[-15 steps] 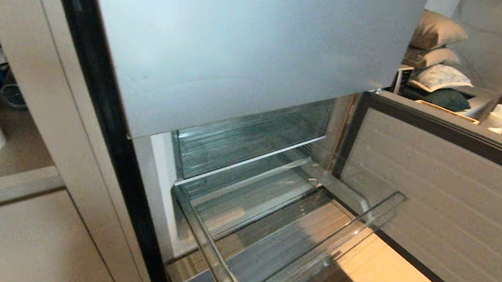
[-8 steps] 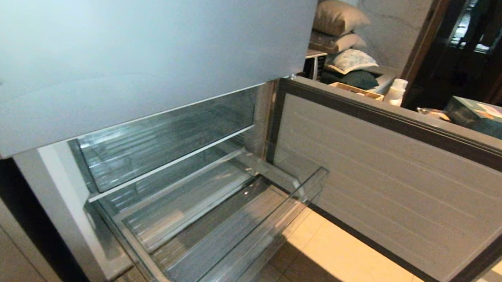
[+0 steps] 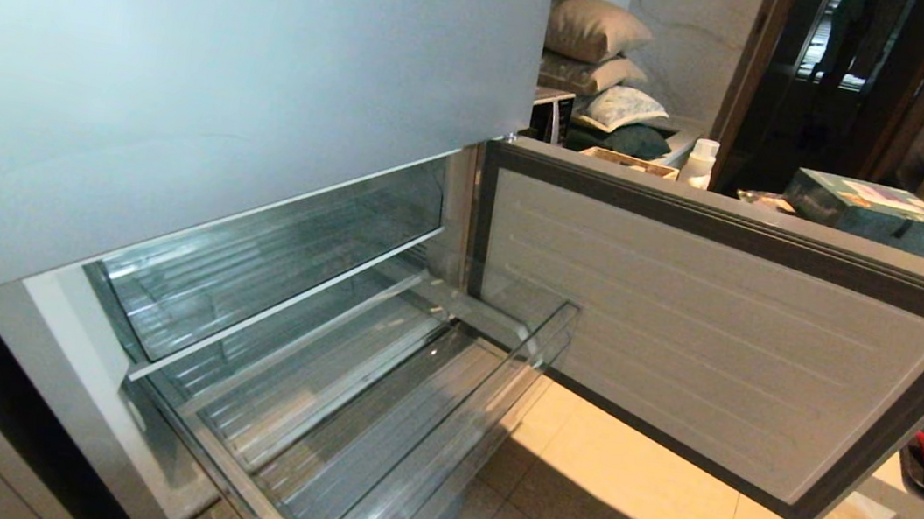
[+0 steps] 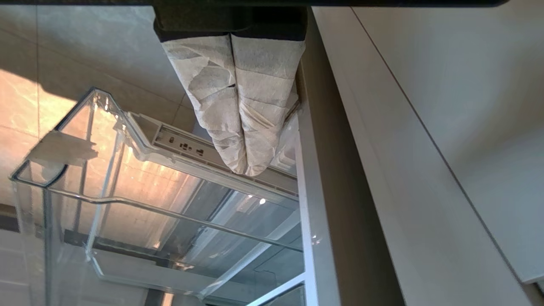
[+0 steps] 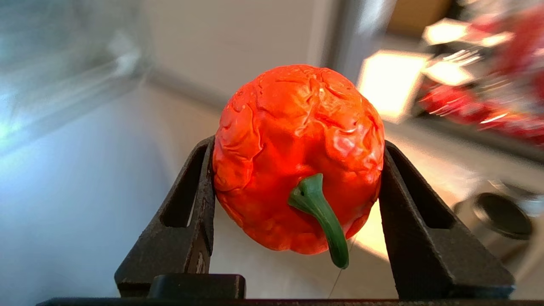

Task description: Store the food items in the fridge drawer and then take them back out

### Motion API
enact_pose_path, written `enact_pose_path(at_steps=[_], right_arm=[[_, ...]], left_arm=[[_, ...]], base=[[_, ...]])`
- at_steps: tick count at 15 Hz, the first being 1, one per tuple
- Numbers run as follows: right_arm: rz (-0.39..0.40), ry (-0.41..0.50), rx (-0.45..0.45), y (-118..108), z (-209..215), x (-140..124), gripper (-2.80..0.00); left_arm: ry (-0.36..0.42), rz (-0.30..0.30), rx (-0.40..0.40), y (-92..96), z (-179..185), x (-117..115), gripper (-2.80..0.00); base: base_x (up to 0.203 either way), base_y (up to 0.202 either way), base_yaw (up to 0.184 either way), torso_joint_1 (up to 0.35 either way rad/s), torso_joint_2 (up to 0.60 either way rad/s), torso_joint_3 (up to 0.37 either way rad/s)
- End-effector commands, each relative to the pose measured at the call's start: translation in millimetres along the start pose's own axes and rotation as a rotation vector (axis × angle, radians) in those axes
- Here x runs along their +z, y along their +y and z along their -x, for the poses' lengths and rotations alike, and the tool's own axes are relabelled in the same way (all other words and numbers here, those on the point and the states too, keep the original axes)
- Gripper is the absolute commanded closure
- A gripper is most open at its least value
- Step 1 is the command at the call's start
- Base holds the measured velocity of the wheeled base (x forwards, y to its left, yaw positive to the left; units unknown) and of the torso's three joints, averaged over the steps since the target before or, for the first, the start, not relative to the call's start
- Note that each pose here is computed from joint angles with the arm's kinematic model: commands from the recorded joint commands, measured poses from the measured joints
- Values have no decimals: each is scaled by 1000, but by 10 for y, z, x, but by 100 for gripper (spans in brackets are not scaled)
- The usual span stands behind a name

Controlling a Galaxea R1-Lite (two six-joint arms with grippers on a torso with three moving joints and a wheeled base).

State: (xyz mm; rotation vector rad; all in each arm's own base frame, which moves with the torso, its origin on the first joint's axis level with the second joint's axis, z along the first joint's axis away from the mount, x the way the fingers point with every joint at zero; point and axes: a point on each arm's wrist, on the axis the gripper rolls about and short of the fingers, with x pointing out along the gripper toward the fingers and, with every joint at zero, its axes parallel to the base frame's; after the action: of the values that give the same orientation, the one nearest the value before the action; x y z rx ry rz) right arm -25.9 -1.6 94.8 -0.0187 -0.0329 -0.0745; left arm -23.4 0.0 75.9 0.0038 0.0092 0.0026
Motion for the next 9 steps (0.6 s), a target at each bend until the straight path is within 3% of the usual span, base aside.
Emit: enact_pose_path(at_steps=[1, 5, 9], right_arm=[[-60, 23, -97, -18, -81, 349, 0], [-234, 75, -384, -70, -528, 1004, 0], [-274, -9, -615, -489, -1124, 1378, 0]], left_arm=[[0, -1, 0, 0, 0, 0, 0], [0, 0, 0, 0, 0, 0, 0], [0, 1, 0, 0, 0, 0, 0]], base=[[0, 0, 0, 0, 0, 0], [0, 0, 0, 0, 0, 0], [0, 0, 0, 0, 0, 0]])
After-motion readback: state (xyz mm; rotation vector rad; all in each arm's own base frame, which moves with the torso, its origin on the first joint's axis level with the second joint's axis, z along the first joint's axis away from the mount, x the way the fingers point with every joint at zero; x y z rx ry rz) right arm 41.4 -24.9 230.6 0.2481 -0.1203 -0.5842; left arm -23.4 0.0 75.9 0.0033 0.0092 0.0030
